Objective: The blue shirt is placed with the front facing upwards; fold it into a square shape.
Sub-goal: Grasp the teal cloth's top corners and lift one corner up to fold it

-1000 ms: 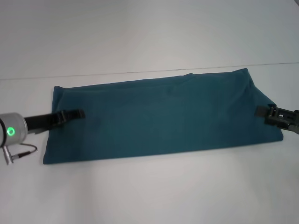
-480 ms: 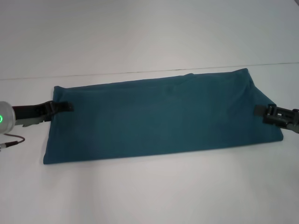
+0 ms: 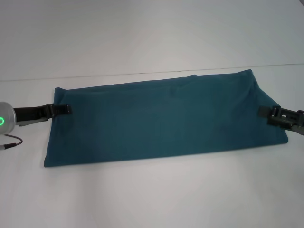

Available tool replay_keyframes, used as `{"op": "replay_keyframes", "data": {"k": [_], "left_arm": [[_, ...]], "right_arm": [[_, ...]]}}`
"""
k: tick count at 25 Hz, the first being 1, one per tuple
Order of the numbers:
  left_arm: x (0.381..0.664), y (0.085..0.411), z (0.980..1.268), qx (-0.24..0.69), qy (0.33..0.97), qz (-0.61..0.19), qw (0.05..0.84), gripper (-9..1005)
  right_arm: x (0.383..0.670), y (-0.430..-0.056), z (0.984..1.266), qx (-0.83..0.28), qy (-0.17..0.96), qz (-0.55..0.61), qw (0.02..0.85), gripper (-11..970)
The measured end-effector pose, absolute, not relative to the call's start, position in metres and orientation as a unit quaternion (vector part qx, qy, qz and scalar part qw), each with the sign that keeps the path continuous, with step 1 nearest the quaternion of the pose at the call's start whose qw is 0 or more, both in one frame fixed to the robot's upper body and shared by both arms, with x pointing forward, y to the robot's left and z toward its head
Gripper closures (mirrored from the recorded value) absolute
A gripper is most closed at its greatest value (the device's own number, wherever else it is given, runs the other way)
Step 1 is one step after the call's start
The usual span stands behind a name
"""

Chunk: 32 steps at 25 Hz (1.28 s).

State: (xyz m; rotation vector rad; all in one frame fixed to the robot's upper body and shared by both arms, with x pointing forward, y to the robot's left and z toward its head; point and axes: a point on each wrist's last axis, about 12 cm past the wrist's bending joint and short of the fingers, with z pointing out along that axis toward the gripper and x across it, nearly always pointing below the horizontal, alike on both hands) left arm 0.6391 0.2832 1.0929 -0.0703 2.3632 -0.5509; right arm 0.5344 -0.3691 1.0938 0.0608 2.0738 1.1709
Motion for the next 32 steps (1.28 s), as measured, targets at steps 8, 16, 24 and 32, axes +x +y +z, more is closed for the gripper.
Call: {"op": "replay_keyframes", "data": {"k": [8, 16, 24, 32], "left_arm": [[0.637, 0.282, 1.085, -0.02, 0.92, -0.202, 0.334, 152], [0.636, 0.28, 1.081, -0.016, 0.925, -0.195, 0.325, 152], [0.638, 0.277, 1.078, -0.022, 0.926, -0.194, 0.324, 156], [0.638, 0.275, 1.077, -0.023, 0.926, -0.196, 0.321, 166]], "right_arm": [[0.534, -0.369, 1.094, 0.023, 0.809, 0.457, 0.37, 12], [0.534, -0.369, 1.093, 0.023, 0.809, 0.456, 0.37, 13], [0.533, -0.37, 1.093, 0.024, 0.81, 0.455, 0.37, 12], [0.532, -0.37, 1.092, 0.024, 0.81, 0.455, 0.37, 13]]}}
